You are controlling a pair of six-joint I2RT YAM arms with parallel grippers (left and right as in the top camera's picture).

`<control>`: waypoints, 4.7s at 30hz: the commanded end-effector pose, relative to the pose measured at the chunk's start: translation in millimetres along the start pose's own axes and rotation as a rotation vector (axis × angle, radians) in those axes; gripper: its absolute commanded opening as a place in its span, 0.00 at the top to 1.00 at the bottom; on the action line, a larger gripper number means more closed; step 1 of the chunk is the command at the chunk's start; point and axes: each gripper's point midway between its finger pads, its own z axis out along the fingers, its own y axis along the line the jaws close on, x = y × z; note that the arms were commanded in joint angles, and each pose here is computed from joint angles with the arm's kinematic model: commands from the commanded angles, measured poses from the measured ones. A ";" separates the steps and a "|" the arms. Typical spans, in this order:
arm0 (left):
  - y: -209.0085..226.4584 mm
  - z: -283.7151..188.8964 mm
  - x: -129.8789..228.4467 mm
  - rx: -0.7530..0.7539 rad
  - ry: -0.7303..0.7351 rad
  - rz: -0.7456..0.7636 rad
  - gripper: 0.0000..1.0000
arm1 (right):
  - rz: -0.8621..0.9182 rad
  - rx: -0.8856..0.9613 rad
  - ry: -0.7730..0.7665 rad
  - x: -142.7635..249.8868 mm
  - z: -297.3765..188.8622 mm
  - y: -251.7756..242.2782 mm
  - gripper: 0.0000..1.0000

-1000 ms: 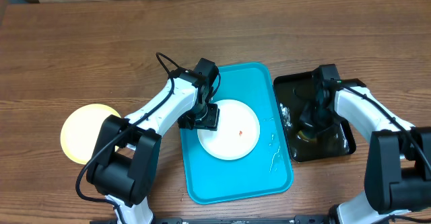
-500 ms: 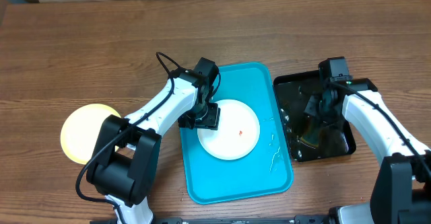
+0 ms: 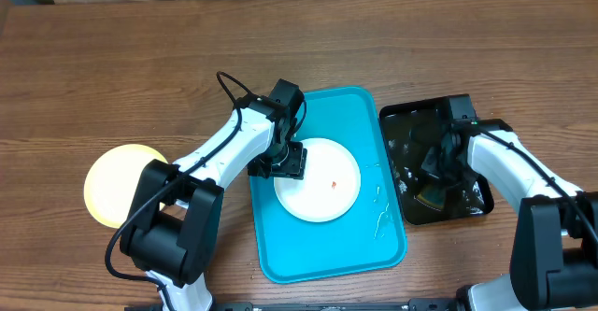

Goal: Clean dirty plates on tray and stack at the side
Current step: 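Grasp the sponge in the black tray with right gripper, then scrub the white plate with the sponge in right gripper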

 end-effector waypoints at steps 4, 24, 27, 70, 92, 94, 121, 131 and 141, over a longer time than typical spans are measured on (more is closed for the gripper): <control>-1.5 -6.5 -2.7 0.014 -0.019 0.009 0.28 | -0.016 -0.076 -0.140 -34.9 -59.5 13.6 0.53; -2.2 -6.5 -4.7 0.017 -0.027 0.007 0.25 | -0.005 -0.070 -0.077 10.6 8.0 -3.3 0.92; -2.2 -6.5 -4.7 0.018 -0.027 0.007 0.24 | -0.013 -0.058 -0.058 12.9 4.5 -5.0 0.96; -3.7 28.7 8.9 0.076 -0.023 0.036 0.96 | 0.001 -0.106 -0.016 18.6 -5.8 3.0 0.96; -4.3 28.6 9.0 0.080 -0.019 -0.051 0.96 | -0.537 -0.496 -0.109 97.6 -118.8 145.3 0.96; -4.3 28.6 8.9 0.080 -0.020 -0.053 0.96 | -0.544 -0.494 -0.105 105.8 -106.8 157.3 0.96; 6.7 29.8 9.6 0.021 -0.025 -0.081 0.96 | -0.241 0.155 -0.170 78.3 12.1 87.4 0.96; 20.1 29.4 13.0 -0.014 -0.008 -0.106 0.96 | -0.203 0.145 -0.190 50.9 -19.2 78.1 0.96; 20.1 29.4 12.9 -0.013 -0.008 -0.106 0.96 | -0.229 -0.211 -0.314 32.9 -123.6 92.9 0.96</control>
